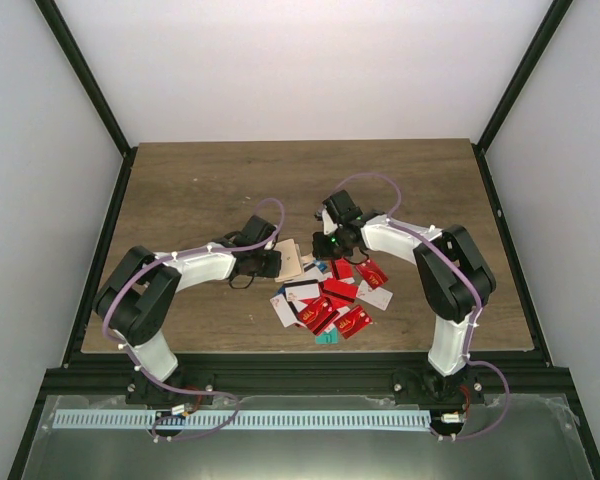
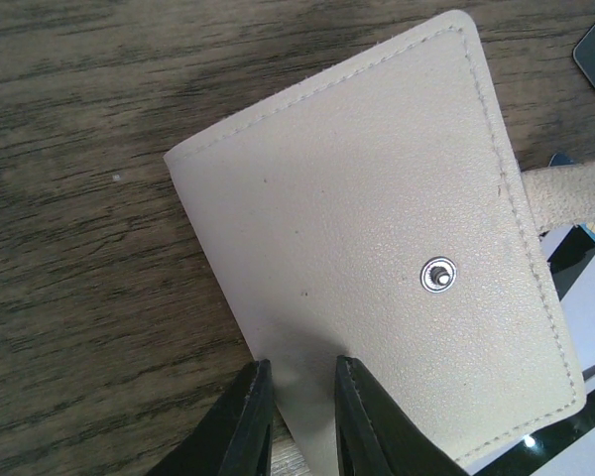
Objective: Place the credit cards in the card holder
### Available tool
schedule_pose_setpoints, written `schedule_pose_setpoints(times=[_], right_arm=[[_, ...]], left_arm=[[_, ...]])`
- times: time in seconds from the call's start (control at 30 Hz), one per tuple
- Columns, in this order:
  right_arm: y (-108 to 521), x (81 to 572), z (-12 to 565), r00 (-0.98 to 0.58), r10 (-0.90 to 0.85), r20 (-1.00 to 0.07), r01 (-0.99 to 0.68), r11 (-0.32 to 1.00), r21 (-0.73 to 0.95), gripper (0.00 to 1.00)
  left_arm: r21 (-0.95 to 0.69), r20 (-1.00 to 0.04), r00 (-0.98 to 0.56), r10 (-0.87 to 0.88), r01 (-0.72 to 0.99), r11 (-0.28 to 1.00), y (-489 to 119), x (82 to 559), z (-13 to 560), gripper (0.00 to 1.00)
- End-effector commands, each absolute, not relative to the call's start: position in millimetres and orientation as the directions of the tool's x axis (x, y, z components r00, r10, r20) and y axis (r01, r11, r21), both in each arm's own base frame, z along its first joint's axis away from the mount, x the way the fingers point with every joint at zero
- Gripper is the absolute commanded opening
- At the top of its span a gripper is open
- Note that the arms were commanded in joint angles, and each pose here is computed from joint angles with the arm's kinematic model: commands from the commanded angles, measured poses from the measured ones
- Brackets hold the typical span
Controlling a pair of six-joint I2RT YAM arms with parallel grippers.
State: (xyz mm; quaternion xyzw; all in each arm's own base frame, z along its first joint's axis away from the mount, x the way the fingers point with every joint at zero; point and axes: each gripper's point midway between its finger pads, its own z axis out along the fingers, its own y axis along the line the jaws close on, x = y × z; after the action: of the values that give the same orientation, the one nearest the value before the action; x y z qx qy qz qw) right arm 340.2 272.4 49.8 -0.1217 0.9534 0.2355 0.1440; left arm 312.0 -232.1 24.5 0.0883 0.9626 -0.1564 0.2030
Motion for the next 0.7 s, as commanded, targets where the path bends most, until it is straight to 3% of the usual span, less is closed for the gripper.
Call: schedule_pose_setpoints(times=[0.0,0.27,0.67], right_arm=[[275.3,344.2,64.4,-0.922,-0.162,-0.351,-0.314,0.844,0.434,0.08],[276.0,343.0,62.0,-0.923,-0.164,-0.348,-0.315,0.841,0.44,0.01],[292.4,340.4,75.2,-0.92,-0.171,-0.352,-0.344,0.782,0.52,0.01]], left_arm=[[-0.23,-0.349,-0.927,0.14,0.23,0.946,-224.3,298.9,7.5,0.2],[-0.231,-0.349,-0.927,0.14,0.23,0.945,-224.6,298.9,8.1,0.19],[-0.243,-0.345,-0.927,0.147,0.24,0.94,-228.0,299.1,7.6,0.17]])
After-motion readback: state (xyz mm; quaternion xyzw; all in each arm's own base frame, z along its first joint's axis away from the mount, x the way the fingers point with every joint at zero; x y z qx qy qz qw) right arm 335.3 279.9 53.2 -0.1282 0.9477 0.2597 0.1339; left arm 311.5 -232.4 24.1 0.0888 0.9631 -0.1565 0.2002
